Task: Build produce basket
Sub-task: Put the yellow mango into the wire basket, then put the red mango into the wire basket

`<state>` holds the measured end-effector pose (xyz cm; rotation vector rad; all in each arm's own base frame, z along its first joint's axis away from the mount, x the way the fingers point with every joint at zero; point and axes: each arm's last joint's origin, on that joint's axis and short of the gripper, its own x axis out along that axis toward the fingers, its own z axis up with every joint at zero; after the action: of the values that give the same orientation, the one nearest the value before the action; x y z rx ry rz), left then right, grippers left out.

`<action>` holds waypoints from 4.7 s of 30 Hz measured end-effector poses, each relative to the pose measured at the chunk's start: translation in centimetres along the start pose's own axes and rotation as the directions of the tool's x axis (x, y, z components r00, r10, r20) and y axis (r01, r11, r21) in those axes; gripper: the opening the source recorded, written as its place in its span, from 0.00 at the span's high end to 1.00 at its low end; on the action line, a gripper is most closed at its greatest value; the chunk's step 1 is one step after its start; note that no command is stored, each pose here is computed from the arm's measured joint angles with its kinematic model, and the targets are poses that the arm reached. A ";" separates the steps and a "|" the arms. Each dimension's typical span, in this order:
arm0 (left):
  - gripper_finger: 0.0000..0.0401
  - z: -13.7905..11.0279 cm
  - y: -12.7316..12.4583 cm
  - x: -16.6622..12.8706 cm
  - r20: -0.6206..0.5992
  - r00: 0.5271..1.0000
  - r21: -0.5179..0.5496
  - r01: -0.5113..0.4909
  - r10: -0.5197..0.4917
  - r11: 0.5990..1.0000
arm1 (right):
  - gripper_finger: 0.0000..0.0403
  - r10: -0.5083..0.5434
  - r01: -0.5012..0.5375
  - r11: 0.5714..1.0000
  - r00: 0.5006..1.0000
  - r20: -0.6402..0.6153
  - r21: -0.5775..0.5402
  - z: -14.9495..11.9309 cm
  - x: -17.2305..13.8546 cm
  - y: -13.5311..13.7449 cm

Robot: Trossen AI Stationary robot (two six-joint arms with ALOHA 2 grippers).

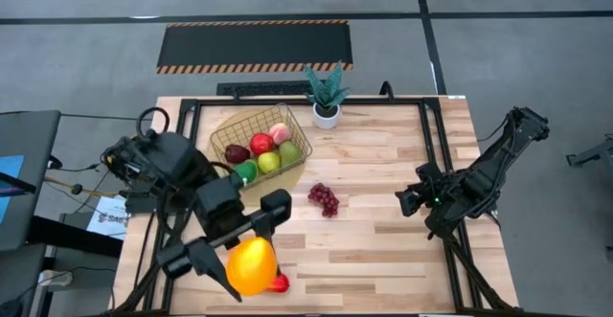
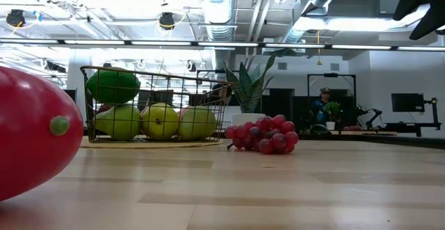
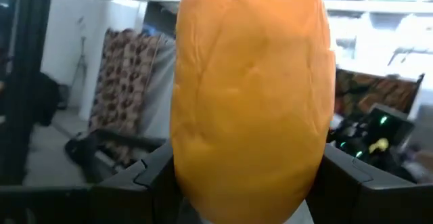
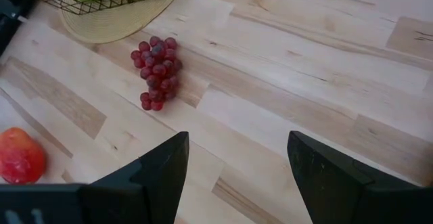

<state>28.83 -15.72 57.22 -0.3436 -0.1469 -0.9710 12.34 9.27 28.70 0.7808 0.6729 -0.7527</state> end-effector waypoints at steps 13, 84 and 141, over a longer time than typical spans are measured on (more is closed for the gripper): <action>0.45 -5.7 2.8 -3.3 -0.429 0.523 0.194 -0.742 0.736 0.641 | 0.32 -0.001 0.001 1.000 1.000 -0.004 0.000 0.0 0.0 0.0; 0.11 -15.6 18.8 -23.7 -0.864 -0.135 0.176 -0.983 0.484 0.041 | 0.32 0.056 -0.053 0.995 0.998 -0.031 0.087 0.1 0.3 0.9; 0.02 -37.8 3.7 -1.8 -0.921 -0.020 0.285 -0.717 0.390 0.636 | 0.32 0.243 -0.271 0.955 0.949 -0.201 -0.124 -0.5 -0.2 3.1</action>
<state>29.74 -25.64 20.51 0.0259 1.2734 -0.1608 14.58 11.27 29.66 0.7876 0.7661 -0.3894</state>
